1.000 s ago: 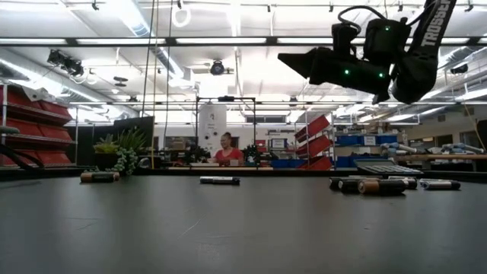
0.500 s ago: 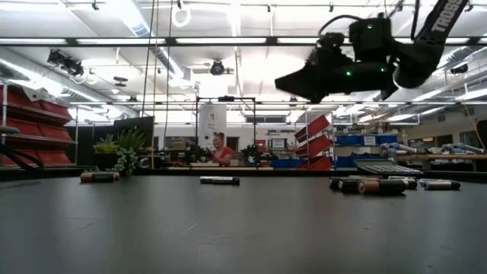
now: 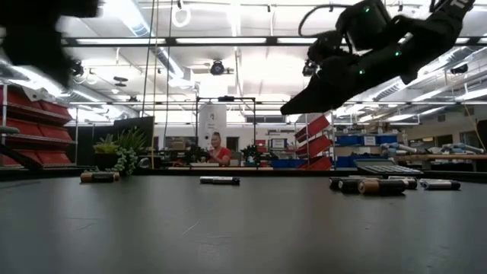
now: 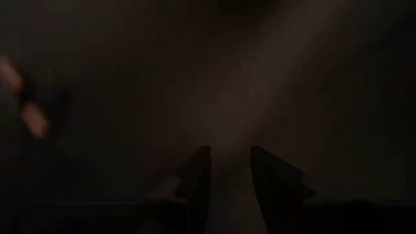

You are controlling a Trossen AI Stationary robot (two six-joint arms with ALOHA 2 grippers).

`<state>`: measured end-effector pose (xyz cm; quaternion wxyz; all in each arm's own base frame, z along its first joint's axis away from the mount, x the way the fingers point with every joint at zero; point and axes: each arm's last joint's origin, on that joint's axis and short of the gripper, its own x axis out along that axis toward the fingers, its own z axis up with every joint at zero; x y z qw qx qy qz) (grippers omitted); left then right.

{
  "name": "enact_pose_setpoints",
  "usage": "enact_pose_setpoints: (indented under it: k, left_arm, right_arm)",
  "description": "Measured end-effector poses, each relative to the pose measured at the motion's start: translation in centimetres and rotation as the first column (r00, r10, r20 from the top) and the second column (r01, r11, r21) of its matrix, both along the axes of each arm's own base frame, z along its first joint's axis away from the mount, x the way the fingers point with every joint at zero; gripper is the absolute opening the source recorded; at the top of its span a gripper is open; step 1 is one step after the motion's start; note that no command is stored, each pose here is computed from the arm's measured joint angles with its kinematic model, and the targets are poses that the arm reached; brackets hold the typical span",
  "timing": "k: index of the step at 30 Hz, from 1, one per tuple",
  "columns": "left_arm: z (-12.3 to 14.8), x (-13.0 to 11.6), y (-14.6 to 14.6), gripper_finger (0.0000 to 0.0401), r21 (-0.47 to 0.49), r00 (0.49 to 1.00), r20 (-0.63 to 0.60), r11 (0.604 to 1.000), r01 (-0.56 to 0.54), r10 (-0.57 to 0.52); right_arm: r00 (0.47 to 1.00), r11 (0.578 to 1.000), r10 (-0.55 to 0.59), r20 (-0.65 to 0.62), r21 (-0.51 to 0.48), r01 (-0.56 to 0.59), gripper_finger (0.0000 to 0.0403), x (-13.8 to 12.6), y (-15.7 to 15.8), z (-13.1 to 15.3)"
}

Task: Sort batteries
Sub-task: Put the black battery into the yellow bin

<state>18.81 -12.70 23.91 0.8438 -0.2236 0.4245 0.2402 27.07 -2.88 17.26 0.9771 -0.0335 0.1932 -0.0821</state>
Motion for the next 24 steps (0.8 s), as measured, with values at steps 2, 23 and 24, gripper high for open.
enact_pose_setpoints:
  k: [2,23,24]
  left_arm:
    - [0.0,0.7,1.4,0.0117,0.095,1.000,0.005,0.995,-0.021,0.021]
    - [-0.2,8.8,11.3,0.0117,0.313,0.961,-0.006,0.912,0.265,-0.277]
    - [-0.3,9.1,11.4,0.0117,0.304,0.955,0.002,0.910,0.282,-0.297]
  right_arm:
    - [1.000,1.000,0.013,-0.006,0.002,-0.013,0.0155,-0.1,1.1,0.0]
    - [0.987,0.988,-0.133,0.095,-0.062,0.139,0.0141,-3.3,8.3,-1.3]
    - [0.988,0.988,-0.144,0.048,-0.055,0.146,0.0141,-3.6,8.2,-1.6]
